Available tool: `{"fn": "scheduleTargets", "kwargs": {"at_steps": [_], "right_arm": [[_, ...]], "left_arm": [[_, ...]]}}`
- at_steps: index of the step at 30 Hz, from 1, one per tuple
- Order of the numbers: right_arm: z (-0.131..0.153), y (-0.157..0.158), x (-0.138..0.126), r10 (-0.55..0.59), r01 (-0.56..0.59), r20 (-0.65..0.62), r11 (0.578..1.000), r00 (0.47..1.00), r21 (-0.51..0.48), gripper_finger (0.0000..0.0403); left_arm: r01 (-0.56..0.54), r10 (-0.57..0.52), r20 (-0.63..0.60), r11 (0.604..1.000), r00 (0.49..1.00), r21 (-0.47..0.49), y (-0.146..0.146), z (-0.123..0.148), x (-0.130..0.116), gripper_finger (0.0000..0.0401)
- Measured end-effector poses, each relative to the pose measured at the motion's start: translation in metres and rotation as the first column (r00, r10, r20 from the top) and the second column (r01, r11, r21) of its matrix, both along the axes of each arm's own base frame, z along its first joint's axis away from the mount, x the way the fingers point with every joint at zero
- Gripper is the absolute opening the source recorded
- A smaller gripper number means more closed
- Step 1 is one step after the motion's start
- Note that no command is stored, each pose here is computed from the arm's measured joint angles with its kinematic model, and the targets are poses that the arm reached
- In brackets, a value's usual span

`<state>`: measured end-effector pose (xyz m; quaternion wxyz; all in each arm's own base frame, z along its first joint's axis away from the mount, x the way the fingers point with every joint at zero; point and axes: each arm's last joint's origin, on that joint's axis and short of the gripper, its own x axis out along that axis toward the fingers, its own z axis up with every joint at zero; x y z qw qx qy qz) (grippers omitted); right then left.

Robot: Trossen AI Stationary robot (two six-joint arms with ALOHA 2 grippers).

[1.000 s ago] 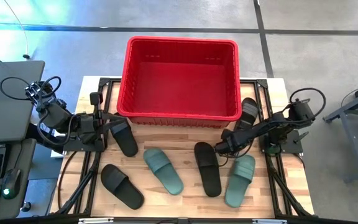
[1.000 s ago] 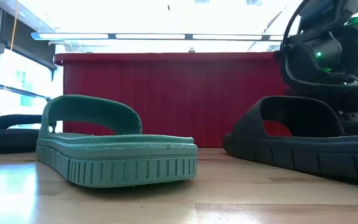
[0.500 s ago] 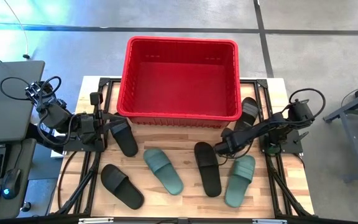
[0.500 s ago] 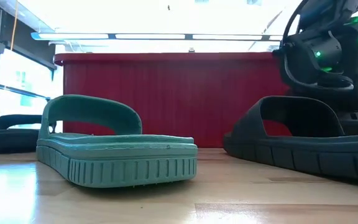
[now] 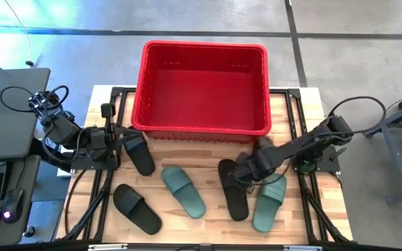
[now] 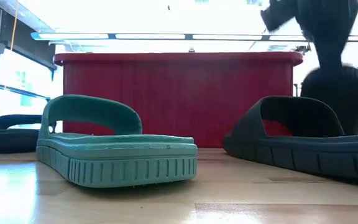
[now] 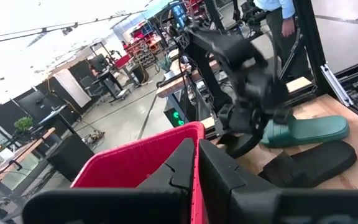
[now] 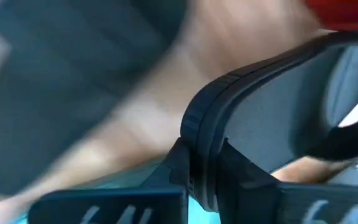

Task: Pick and place slides into bin
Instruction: Put the black slide into the red bin

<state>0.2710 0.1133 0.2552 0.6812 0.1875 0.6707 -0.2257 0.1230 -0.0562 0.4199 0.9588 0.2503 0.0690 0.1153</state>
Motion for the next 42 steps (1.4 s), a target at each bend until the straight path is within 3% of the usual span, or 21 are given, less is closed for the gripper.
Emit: {"fn": "scheduleTargets", "kwargs": {"at_steps": [4, 7, 10, 15, 17, 19, 20, 22, 25, 27, 30, 32, 39, 42], "right_arm": [[0.058, 0.022, 0.014, 0.009, -0.049, 0.202, 0.98, 0.979, 0.192, 0.0005], [0.104, 0.032, 0.02, 0.028, -0.123, 0.413, 0.971, 0.91, 0.205, 0.0008], [0.149, 0.035, 0.021, 0.034, -0.181, 0.599, 0.966, 0.8, 0.186, 0.0008], [0.212, 0.033, 0.009, 0.156, -0.179, 0.82, 0.982, 0.551, -0.066, 0.0004], [0.226, 0.028, 0.003, 0.281, -0.16, 0.823, 0.96, 0.494, -0.231, 0.0004], [0.237, 0.022, -0.001, 0.402, -0.106, 0.79, 0.91, 0.463, -0.401, 0.0005], [0.241, 0.018, -0.002, 0.446, -0.062, 0.762, 0.878, 0.469, -0.475, 0.0005], [0.243, 0.007, -0.004, 0.495, 0.038, 0.689, 0.797, 0.529, -0.602, 0.0004], [0.236, -0.016, -0.005, 0.494, 0.119, 0.54, 0.653, 0.682, -0.748, 0.0003], [0.227, -0.036, -0.006, 0.446, 0.108, 0.453, 0.61, 0.772, -0.785, 0.0003], [0.204, -0.067, -0.002, 0.338, 0.043, 0.342, 0.654, 0.877, -0.756, 0.0003], [0.187, -0.084, 0.006, 0.296, -0.007, 0.269, 0.685, 0.916, -0.729, 0.0003], [0.113, -0.138, 0.035, 0.209, -0.104, 0.067, 0.709, 0.976, -0.697, 0.0002], [0.079, -0.163, 0.041, 0.19, -0.131, 0.019, 0.746, 0.982, -0.653, 0.0004]], "left_arm": [[0.0, 0.0, 0.0, 1.0, 1.0, 0.0, 0.0, 0.0, 0.0, 0.0012], [0.0, 0.0, 0.0, 1.0, 1.0, 0.0, 0.0, 0.0, 0.0, 0.0012], [0.0, 0.001, -0.004, 1.0, 1.0, 0.003, -0.001, 0.0, 0.001, 0.0012], [0.0, 0.0, -0.013, 1.0, 1.0, 0.009, -0.002, -0.002, 0.004, 0.0012], [0.0, 0.0, -0.019, 1.0, 1.0, 0.013, -0.003, -0.002, 0.005, 0.0012], [-0.001, 0.002, -0.023, 1.0, 1.0, 0.016, -0.004, -0.003, 0.007, 0.0012], [0.0, 0.0, -0.025, 1.0, 1.0, 0.017, -0.005, -0.003, 0.007, 0.0012], [-0.001, 0.002, -0.03, 1.0, 1.0, 0.02, -0.007, -0.004, 0.01, 0.0012], [0.0, 0.001, -0.036, 1.0, 0.999, 0.024, -0.008, -0.005, 0.013, 0.0012], [-0.003, 0.003, -0.038, 1.0, 0.999, 0.017, -0.01, -0.006, 0.015, 0.0012], [-0.005, 0.005, -0.032, 1.0, 0.999, -0.005, -0.011, -0.007, 0.017, 0.0012], [-0.007, 0.006, -0.022, 1.0, 1.0, -0.02, -0.012, -0.006, 0.018, 0.0012], [-0.004, 0.004, -0.001, 0.999, 1.0, -0.039, -0.013, -0.004, 0.02, 0.0012], [-0.004, 0.005, 0.002, 0.999, 1.0, -0.049, -0.013, -0.004, 0.02, 0.0012]]}}
